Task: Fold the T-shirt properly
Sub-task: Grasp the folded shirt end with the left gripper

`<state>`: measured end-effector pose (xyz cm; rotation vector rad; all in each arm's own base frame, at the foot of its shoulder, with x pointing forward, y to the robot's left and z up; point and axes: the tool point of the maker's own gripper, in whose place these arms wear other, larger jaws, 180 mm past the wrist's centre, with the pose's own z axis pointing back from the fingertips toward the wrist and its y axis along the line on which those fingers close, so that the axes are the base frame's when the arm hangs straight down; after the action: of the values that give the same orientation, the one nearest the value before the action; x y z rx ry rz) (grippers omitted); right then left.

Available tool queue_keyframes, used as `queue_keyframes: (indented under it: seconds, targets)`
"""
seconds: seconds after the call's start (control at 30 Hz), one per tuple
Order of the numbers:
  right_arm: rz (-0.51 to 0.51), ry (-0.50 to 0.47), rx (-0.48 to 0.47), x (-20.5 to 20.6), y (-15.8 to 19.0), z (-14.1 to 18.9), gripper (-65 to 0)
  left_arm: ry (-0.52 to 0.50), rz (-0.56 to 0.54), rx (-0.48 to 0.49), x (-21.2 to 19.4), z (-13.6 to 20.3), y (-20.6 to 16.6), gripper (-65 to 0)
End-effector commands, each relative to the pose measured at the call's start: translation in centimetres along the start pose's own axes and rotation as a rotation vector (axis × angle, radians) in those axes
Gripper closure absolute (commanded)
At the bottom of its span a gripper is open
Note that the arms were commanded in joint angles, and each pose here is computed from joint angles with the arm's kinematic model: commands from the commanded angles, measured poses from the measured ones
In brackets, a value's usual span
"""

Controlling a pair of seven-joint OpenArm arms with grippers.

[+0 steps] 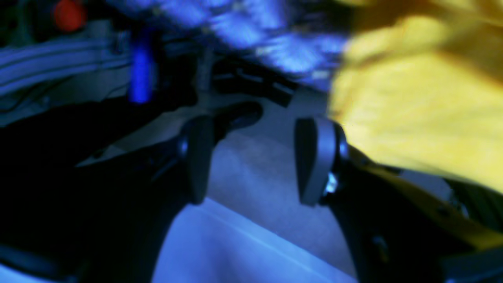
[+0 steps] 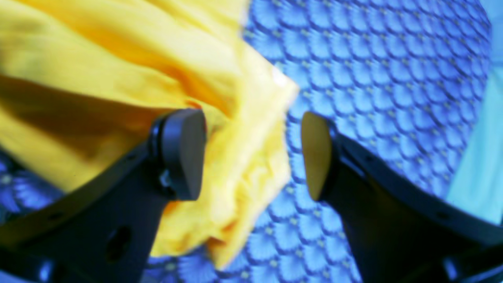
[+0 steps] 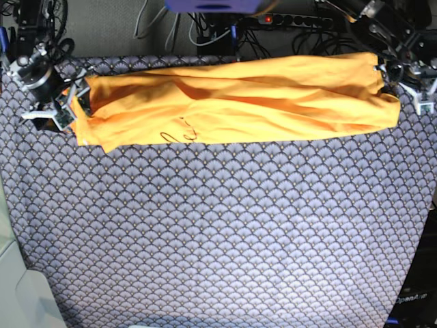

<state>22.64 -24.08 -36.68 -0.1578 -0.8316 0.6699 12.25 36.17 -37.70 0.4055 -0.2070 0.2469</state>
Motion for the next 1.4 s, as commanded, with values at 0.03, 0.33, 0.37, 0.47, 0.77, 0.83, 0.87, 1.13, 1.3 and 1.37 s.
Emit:
queue_keyframes:
  seconds: [0.03, 0.33, 0.37, 0.47, 0.77, 0.83, 0.87, 1.13, 1.3, 1.37]
  targets:
    - [0.009, -0.042, -0.037, 1.1, -1.4, 0.5, -39.1, -0.029, 0.009, 0.051, 0.9, 0.7, 2.1, -32.9]
    - [-0.030, -0.044, -0.030, 1.0, -0.5, 0.2, -39.1, -0.062, 0.037, 0.064, 3.1, 1.5, 2.7, -32.7]
    - [-0.031, -0.044, -0.030, 1.0, -0.5, 0.2, -39.1, -0.063, 0.044, 0.057, 3.5, 1.6, 2.5, -32.7]
    - [-0.042, -0.046, -0.028, 1.0, -0.2, 0.2, -39.1, -0.098, 0.067, 0.048, 5.2, 2.1, 2.4, -32.7]
    - [-0.043, -0.044, -0.025, 1.0, -0.1, 0.1, -39.1, -0.169, 0.107, -0.020, 9.2, 2.2, 0.9, -32.8]
    - [-0.043, -0.044, -0.025, 1.0, -0.1, 0.1, -39.1, -0.139, 0.105, -0.072, 9.4, 0.9, -0.4, -32.8]
    - [-0.044, -0.043, -0.025, 0.9, -0.1, 0.1, -39.1, -0.125, 0.104, -0.094, 9.4, 0.4, -0.9, -32.8]
    - [-0.044, -0.038, -0.026, 0.7, -0.1, 0.2, -39.1, -0.142, 0.097, -0.184, 9.8, -1.4, -3.9, -32.8]
    - [-0.043, -0.040, -0.022, 0.8, 0.0, 0.1, -39.1, -0.132, 0.101, -0.229, 9.4, -1.3, -6.2, -32.9]
    - [-0.042, -0.039, -0.022, 0.8, 0.0, 0.1, -39.1, -0.132, 0.102, -0.239, 9.4, -1.3, -6.6, -33.0]
